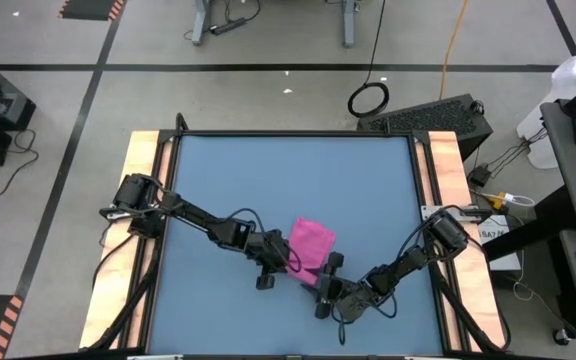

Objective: Roll towel into tight, uniform cylinder
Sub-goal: Roll the pink towel

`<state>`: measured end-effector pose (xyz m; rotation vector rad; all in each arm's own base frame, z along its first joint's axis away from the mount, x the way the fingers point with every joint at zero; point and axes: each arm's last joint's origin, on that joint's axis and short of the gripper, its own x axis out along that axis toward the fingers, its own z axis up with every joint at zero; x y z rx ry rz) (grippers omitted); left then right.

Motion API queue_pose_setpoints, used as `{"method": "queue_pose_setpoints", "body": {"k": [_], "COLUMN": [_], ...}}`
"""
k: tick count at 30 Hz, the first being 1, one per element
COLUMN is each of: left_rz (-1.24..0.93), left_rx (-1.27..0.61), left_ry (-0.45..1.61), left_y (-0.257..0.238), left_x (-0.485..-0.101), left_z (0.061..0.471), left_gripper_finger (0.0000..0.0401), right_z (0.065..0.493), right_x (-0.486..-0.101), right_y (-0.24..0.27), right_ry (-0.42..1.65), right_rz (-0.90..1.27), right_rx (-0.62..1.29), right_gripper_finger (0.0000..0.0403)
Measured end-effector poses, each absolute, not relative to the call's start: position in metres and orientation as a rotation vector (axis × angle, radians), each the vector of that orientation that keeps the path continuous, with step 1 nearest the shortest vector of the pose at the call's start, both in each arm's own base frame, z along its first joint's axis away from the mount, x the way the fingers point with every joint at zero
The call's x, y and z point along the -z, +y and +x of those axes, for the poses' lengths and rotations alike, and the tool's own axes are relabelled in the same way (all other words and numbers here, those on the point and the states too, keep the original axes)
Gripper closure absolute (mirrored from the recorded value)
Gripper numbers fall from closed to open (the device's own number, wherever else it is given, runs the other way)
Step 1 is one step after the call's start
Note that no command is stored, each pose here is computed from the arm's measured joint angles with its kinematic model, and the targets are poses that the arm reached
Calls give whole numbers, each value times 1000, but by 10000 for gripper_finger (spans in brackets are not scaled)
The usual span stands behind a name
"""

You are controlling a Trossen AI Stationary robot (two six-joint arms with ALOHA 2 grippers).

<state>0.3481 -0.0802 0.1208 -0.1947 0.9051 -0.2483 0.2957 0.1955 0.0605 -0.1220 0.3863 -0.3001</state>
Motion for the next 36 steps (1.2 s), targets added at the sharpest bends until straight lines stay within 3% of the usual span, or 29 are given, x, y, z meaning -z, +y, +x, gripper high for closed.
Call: {"method": "queue_pose_setpoints", "body": {"k": [9,16,24,29,36], "left_rz": [-185,-140,58,281,441], "left_rx": [220,184,176,152,105], "left_ry": [896,881,750,714,775], "left_y": [-80,-83,-105,-128,-140], "left_x": [-121,-124,-154,-149,-118], "left_z": [349,347,338,333,330], "left_gripper_finger": [359,299,200,149,131], "right_z": [293,291,288,288,287], "right_x": [-55,-52,-50,-49,-49], "right_y": [194,193,195,195,196], "right_ry": [427,466,480,483,485], "right_rz": [-55,-8,34,39,39], "right_rx": [314,306,307,303,300], "right_gripper_finger": [282,340,337,337,337]}}
